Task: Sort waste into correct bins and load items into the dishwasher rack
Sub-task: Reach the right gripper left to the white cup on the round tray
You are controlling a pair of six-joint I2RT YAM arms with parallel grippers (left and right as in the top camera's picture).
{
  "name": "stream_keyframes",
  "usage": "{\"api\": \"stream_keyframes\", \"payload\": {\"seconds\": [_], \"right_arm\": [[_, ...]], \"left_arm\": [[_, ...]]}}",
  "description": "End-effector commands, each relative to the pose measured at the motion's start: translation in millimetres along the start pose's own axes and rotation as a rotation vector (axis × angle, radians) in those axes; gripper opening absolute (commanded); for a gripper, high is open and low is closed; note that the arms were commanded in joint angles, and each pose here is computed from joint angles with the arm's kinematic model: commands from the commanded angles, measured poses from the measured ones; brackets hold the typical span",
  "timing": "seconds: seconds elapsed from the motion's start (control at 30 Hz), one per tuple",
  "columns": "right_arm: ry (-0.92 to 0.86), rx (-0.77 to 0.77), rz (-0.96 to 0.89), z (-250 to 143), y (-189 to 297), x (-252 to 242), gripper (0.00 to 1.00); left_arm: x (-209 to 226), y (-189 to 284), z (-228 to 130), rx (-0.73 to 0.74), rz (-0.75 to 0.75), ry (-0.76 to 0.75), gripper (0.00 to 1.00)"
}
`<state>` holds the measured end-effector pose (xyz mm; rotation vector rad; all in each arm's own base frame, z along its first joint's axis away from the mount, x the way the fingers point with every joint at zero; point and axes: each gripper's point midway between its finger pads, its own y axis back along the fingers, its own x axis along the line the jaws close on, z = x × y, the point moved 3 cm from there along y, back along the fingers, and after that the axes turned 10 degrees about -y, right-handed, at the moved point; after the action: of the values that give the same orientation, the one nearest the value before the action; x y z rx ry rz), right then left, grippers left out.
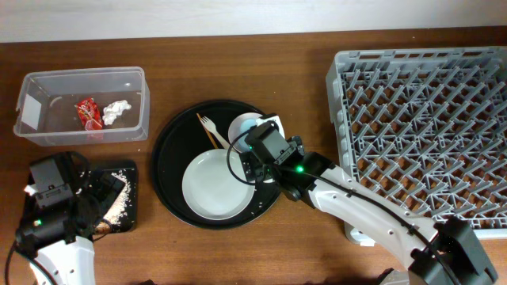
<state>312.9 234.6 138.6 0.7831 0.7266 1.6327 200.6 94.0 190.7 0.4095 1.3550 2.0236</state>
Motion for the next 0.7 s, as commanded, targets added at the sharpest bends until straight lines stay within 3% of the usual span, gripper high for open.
{"api": "stream_keyframes", "payload": {"seconds": [0.0, 0.43, 0.47, 0.67], "right_arm": [[-0.012, -0.009, -0.031, 5, -9, -1, 0.98], [0.015, 0.078, -0.084, -17, -33, -7, 1.0], [0.017, 0.082, -0.087, -18, -34, -7, 0.93], [0.018, 0.087, -0.09, -20, -36, -7, 0.89]], "left_arm": [[0, 6, 6, -0.028, -0.003, 0.017, 0.99], [0, 6, 6, -0.028, -0.003, 0.017, 0.99], [0, 6, 6, -0.028, -0.003, 0.017, 0.99], [0, 6, 6, -0.028, -0.003, 0.017, 0.99]]}}
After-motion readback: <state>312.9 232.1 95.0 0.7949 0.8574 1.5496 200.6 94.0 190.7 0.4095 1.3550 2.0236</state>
